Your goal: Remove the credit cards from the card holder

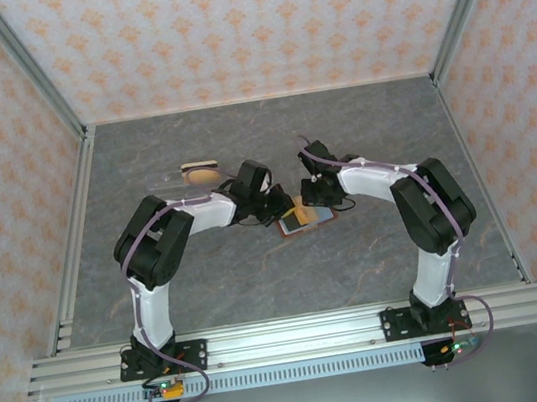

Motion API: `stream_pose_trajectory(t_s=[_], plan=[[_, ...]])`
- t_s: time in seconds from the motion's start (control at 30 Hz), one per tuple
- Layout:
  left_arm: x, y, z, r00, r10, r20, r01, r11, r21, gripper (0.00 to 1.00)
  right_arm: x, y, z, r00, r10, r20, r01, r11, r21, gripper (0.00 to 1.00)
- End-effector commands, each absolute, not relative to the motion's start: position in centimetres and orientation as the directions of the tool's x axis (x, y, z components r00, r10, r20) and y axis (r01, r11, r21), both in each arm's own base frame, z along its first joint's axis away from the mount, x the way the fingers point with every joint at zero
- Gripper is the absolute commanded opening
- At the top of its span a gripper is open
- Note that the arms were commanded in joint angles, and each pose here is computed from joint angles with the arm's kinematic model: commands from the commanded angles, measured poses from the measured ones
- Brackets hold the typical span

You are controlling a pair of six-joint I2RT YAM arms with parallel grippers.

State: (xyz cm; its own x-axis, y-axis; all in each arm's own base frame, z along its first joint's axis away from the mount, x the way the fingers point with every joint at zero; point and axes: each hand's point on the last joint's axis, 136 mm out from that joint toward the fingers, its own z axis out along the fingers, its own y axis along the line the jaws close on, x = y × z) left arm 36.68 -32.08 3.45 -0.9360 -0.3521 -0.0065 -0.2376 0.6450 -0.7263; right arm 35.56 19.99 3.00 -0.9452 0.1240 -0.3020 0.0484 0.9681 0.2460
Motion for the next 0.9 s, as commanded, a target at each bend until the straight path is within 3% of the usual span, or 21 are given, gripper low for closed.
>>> stream_pose_trajectory(t_s=[0.0,0.27,0.47,0.67,0.87], plan=[[36.0,-30.2,3.2,-0.933,-0.361,-0.017,-0.25,0.678,-0.691,0.06,35.6,18.8,1.9,-0.944,0.15,-0.294,0.092,0.975,0.203,0.26],[35.6,-27.7,5.7,-0.928,-0.365,-0.07,-0.221,0.692,-0.687,0.01,36.2,19.8,4.0,-0.926,0.157,-0.344,0.061,0.96,0.273,0.28],[35.6,-24.9,9.4,-0.913,-0.373,-0.164,-0.169,0.713,-0.681,0.0,36.4,22.6,9.7,-0.886,0.177,-0.429,-0.05,0.882,0.468,0.48],[36.6,-23.2,14.3,-0.881,-0.415,-0.227,-0.113,0.65,-0.751,0.0,36.2,27.6,14.3,-0.903,0.201,-0.38,-0.151,0.68,0.718,0.67],[37.9,-21.8,18.3,-0.844,-0.49,-0.221,-0.075,0.514,-0.855,0.0,37.0,31.6,17.9,-0.93,0.229,-0.286,-0.165,0.435,0.885,0.75]])
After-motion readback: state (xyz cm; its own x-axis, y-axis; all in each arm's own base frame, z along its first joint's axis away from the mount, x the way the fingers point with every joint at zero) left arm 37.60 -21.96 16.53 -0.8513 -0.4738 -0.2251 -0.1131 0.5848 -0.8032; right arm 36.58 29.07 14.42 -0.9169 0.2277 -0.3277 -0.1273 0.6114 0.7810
